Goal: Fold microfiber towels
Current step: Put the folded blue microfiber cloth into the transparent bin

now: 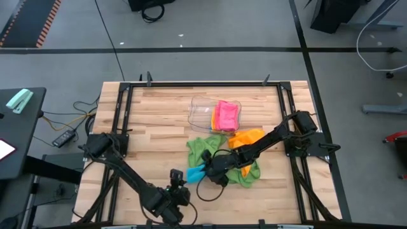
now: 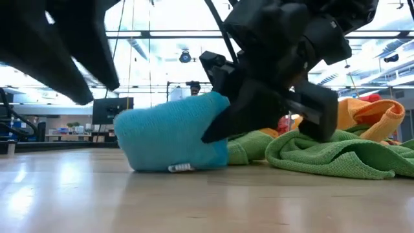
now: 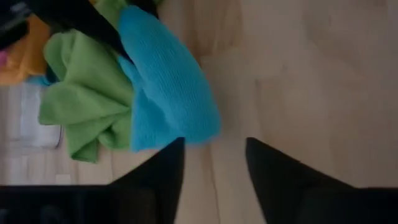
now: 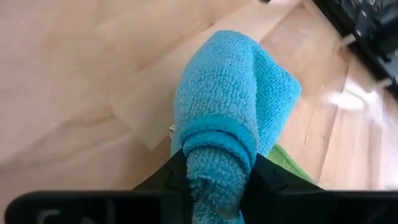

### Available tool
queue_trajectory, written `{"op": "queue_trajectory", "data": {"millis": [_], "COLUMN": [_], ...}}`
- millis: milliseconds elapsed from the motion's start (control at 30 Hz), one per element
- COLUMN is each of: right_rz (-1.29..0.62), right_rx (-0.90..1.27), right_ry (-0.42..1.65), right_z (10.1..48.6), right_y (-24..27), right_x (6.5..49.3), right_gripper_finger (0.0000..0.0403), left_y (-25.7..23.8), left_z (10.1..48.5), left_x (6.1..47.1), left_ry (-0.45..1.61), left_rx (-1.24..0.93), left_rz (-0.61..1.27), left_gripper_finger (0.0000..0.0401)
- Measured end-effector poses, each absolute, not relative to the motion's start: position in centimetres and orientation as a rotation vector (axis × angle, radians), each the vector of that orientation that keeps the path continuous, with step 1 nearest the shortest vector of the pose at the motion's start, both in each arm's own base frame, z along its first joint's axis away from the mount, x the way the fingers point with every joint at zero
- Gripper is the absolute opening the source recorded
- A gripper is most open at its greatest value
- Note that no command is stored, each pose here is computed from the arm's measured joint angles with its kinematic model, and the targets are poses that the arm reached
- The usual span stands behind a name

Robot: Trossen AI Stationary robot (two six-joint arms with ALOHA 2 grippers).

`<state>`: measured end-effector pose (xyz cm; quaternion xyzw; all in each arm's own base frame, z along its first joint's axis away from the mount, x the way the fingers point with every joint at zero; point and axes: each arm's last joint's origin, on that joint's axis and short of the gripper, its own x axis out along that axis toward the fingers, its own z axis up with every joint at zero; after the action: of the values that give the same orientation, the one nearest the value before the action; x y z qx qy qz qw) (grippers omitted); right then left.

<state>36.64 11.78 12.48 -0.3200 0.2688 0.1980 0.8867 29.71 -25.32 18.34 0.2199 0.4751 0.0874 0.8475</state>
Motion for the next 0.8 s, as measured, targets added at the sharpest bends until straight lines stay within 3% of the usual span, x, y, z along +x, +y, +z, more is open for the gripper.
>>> {"op": "queue_trajectory", "data": {"millis": [167,333,500,800], "right_rz": [0.374,0.355,0.343,0.329], "right_rx": [-0.554,-0.499,-0.473,-0.445], "right_ry": [0.555,0.554,0.549,0.515], "right_z": [12.7,12.8,12.9,14.3], "right_y": [11.8,11.8,11.9,12.6], "right_x": [36.8,36.8,36.8,36.4], "right_gripper_finger": [0.0099,0.0099,0.0099,0.0099], "left_y": [-24.9,-24.4,-23.2,-21.9], "left_z": [17.2,15.6,15.3,15.1], "left_x": [30.6,31.4,32.4,33.4], "left_ry": [0.994,1.009,0.995,1.000], "left_rx": [0.426,0.445,0.399,0.356], "left_rz": [0.245,0.293,0.361,0.409], "left_gripper_finger": [0.0273,0.0315,0.0320,0.0294]}}
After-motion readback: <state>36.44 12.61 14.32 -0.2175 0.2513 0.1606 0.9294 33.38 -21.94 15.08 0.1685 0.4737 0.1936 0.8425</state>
